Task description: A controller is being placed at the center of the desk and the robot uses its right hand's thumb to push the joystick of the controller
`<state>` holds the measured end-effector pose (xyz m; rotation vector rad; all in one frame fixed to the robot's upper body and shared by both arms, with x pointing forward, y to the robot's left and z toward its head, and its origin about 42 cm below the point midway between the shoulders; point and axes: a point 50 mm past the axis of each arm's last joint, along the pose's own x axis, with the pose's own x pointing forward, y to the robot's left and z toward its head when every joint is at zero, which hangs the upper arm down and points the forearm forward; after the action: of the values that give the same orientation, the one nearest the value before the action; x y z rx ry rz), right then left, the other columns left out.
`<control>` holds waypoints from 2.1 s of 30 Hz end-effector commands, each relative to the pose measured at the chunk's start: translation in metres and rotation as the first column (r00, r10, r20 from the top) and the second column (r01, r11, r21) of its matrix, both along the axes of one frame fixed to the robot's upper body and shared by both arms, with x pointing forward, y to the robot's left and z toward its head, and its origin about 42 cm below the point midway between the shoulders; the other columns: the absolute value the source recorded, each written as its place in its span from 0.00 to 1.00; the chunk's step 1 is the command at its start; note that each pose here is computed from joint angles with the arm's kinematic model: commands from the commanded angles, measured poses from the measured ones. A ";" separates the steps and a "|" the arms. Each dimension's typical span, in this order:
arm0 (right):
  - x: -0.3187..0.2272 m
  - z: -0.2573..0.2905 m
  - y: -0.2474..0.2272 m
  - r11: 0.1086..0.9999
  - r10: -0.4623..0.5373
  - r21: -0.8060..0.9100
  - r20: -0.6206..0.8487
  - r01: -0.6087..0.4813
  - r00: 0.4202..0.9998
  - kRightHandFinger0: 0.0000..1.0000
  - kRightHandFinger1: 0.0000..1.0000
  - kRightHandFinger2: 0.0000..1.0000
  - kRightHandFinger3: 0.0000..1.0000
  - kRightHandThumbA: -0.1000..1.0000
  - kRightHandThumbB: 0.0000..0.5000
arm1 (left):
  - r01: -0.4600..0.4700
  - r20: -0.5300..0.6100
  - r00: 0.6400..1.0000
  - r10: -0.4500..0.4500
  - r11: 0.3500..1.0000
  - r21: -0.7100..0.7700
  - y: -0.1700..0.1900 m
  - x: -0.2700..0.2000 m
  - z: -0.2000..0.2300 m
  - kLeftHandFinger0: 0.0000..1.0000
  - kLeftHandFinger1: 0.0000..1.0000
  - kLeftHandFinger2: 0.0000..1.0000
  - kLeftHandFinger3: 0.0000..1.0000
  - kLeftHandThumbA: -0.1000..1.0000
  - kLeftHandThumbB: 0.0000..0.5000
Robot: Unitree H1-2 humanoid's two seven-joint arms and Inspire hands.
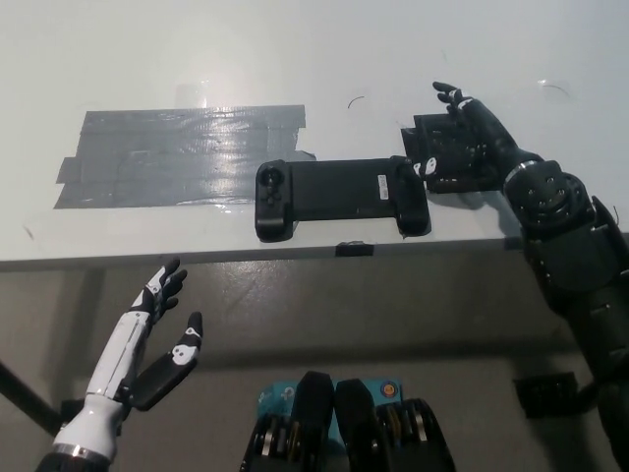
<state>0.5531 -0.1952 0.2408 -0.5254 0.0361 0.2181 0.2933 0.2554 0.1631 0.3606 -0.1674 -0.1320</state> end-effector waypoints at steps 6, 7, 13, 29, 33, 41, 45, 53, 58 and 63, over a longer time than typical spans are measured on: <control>0.018 0.056 0.017 0.999 -0.001 0.048 0.114 -0.005 0.994 1.00 1.00 1.00 1.00 1.00 0.84 | 0.009 0.048 0.999 -0.010 1.000 0.011 0.004 0.004 0.012 1.00 1.00 1.00 1.00 0.48 0.13; 0.019 0.057 0.017 0.999 -0.003 0.046 0.113 -0.002 0.994 1.00 1.00 1.00 1.00 1.00 0.84 | 0.013 0.049 0.999 -0.013 1.000 0.003 0.004 0.005 0.012 1.00 1.00 1.00 1.00 0.47 0.13; 0.026 0.059 0.016 0.999 -0.022 0.035 0.111 0.018 0.994 1.00 1.00 1.00 1.00 1.00 0.84 | 0.008 0.050 0.999 -0.009 1.000 0.011 0.004 0.006 0.013 1.00 1.00 1.00 1.00 0.47 0.14; 0.029 0.034 0.002 0.995 -0.069 0.071 0.005 0.068 0.998 1.00 1.00 1.00 1.00 1.00 0.89 | 0.017 0.066 0.998 -0.018 1.000 0.010 0.004 0.010 0.019 1.00 1.00 1.00 1.00 0.47 0.13; 0.028 0.035 0.003 0.997 -0.057 0.055 0.029 0.056 0.998 1.00 1.00 1.00 1.00 1.00 0.86 | 0.021 0.066 0.998 -0.021 1.000 0.007 0.004 0.011 0.020 1.00 1.00 1.00 1.00 0.49 0.14; 0.031 0.066 0.007 0.992 -0.023 0.124 0.132 0.007 0.991 1.00 1.00 1.00 1.00 1.00 0.96 | 0.020 0.070 0.997 -0.020 1.000 0.009 0.004 0.013 0.021 1.00 1.00 1.00 1.00 0.50 0.16; 0.029 0.090 0.013 0.986 -0.012 0.168 0.191 -0.020 0.982 1.00 1.00 1.00 1.00 1.00 0.94 | 0.020 0.069 0.997 -0.021 1.000 0.011 0.004 0.012 0.022 1.00 1.00 1.00 1.00 0.50 0.15; 0.011 0.126 0.025 0.979 0.020 0.186 0.308 -0.081 0.951 1.00 1.00 1.00 1.00 1.00 0.94 | 0.022 0.076 0.997 -0.022 1.000 0.014 0.005 0.013 0.022 1.00 1.00 1.00 1.00 0.50 0.15; -0.001 0.126 0.032 0.972 0.039 0.208 0.327 -0.112 0.944 1.00 1.00 1.00 1.00 1.00 0.94 | 0.019 0.073 0.997 -0.021 1.000 0.021 0.005 0.014 0.024 1.00 1.00 1.00 1.00 0.50 0.14; -0.001 0.107 0.034 0.975 0.048 0.194 0.298 -0.110 0.953 1.00 1.00 1.00 1.00 1.00 0.98 | 0.020 0.075 0.997 -0.021 1.000 0.017 0.005 0.014 0.024 1.00 1.00 1.00 1.00 0.49 0.15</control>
<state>0.5520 -0.1688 0.3311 -0.3569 -0.2539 0.1964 0.3045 0.2557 0.1749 0.3636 -0.2034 -0.1332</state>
